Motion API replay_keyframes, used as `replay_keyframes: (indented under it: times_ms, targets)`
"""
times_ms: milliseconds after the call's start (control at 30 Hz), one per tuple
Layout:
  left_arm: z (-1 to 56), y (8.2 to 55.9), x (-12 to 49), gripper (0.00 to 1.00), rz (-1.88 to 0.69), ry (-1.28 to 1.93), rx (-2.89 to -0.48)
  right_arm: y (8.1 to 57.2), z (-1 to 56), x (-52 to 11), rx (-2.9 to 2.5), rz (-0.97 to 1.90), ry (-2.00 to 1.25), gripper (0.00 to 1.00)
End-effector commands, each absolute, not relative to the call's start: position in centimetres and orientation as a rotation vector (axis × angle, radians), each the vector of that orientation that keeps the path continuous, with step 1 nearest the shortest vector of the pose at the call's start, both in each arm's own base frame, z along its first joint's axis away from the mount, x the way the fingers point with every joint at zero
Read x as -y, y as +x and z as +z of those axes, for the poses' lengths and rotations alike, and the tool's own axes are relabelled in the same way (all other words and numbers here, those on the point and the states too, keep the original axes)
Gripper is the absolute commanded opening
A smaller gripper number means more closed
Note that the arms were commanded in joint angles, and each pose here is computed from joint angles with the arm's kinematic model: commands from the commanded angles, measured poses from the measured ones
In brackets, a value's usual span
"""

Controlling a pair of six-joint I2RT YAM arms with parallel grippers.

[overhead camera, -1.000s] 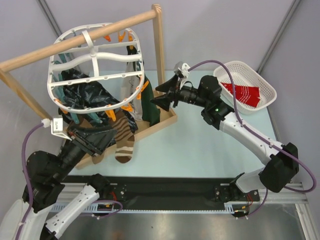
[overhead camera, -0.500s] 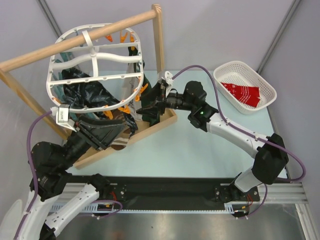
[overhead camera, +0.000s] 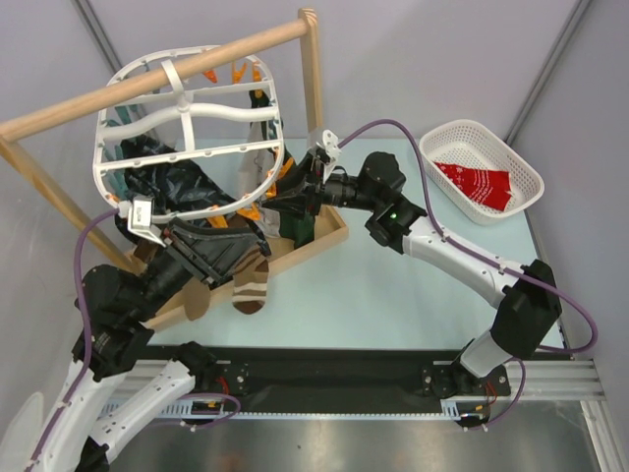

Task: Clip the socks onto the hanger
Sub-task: Open the clamp at the hanger.

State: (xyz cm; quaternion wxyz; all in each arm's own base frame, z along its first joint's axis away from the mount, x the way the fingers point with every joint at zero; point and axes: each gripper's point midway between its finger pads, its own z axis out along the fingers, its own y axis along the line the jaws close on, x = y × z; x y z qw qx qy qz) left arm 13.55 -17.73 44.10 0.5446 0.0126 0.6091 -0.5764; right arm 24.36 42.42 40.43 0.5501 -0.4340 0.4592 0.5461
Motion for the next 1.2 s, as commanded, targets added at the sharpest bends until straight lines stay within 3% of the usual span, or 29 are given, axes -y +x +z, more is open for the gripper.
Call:
replay_keyframes:
  times_ms: [0, 167, 533, 733, 1167]
  targets:
    - [44.7, 14.5, 17.8, 0.59, -1.37, -0.015, -1.427, 23.2, 42.8, -42.4, -1.0, 1.306, -1.044, 0.36]
    - [44.9, 15.0, 17.9, 0.6, -1.364, -0.027, -1.425, 22.2, 42.8, -42.6, -1.011, 1.312, -1.041, 0.2]
    - [44.2, 14.9, 16.3, 0.54, -1.21, 0.004, -1.471, 20.1, 43.9, -43.2, -1.1, 1.27, -0.989, 0.06]
    - [44.1, 14.4, 15.4, 0.6, -1.16, 0.02, -1.467, 18.5, 44.0, -43.6, -1.116, 1.204, -1.042, 0.0]
    - [43.6, 15.3, 14.8, 0.56, -1.102, -0.006, -1.449, 18.1, 44.8, -44.0, -1.131, 1.116, -1.032, 0.0]
